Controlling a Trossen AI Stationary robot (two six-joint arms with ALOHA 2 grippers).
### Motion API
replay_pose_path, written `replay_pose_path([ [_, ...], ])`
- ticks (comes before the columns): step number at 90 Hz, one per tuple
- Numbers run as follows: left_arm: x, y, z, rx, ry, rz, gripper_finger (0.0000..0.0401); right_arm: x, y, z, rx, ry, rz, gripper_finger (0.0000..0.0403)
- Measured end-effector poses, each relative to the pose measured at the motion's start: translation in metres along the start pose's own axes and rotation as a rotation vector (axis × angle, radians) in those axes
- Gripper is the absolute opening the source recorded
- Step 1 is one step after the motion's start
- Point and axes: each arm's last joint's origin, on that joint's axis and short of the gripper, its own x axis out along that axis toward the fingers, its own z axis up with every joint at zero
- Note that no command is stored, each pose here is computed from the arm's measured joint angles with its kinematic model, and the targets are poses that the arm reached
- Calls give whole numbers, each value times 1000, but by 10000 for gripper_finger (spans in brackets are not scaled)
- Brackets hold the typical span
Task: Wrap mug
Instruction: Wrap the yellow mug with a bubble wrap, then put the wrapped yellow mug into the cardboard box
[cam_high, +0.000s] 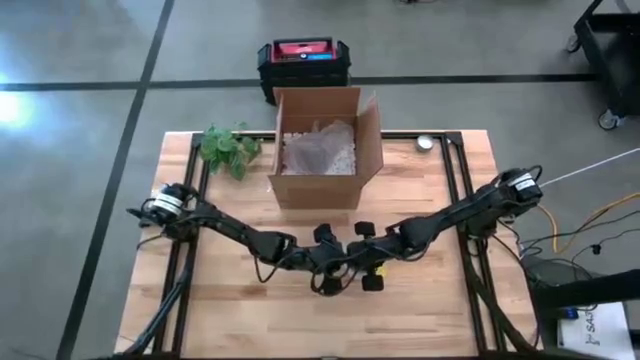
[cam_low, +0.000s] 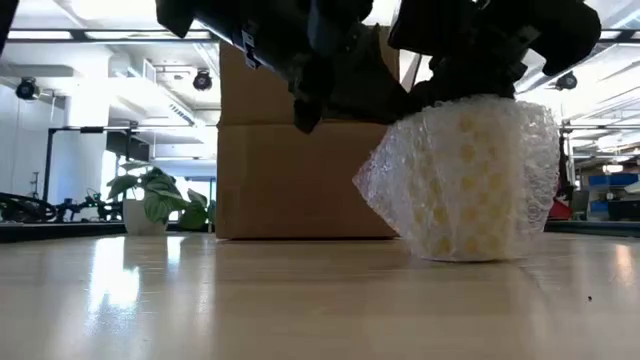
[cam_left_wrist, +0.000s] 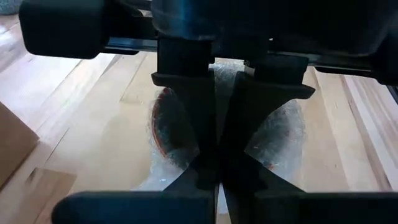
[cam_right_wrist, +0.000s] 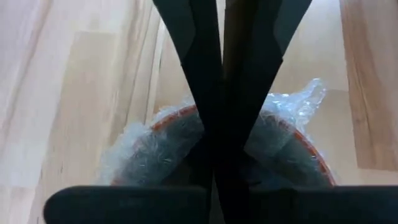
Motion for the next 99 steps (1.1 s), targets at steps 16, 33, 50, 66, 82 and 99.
replay_pose_path([
  [16,0,0,0,-1,-2,-2,0,3,0,-5,36,14,26,0],
  [33,0,0,0,-1,-1,-3,0,0,0,-5,11,23,54,0],
  [50,0,0,0,0,-1,-4,0,-34,2,15,-2,-27,78,0],
  [66,0,0,0,0,-2,-3,0,-85,6,36,0,-106,155,0],
  [82,0,0,0,3,-2,-4,0,-101,21,40,-48,-142,219,6],
  [99,0,0,0,3,-1,-6,0,-83,37,31,-106,-74,216,85],
])
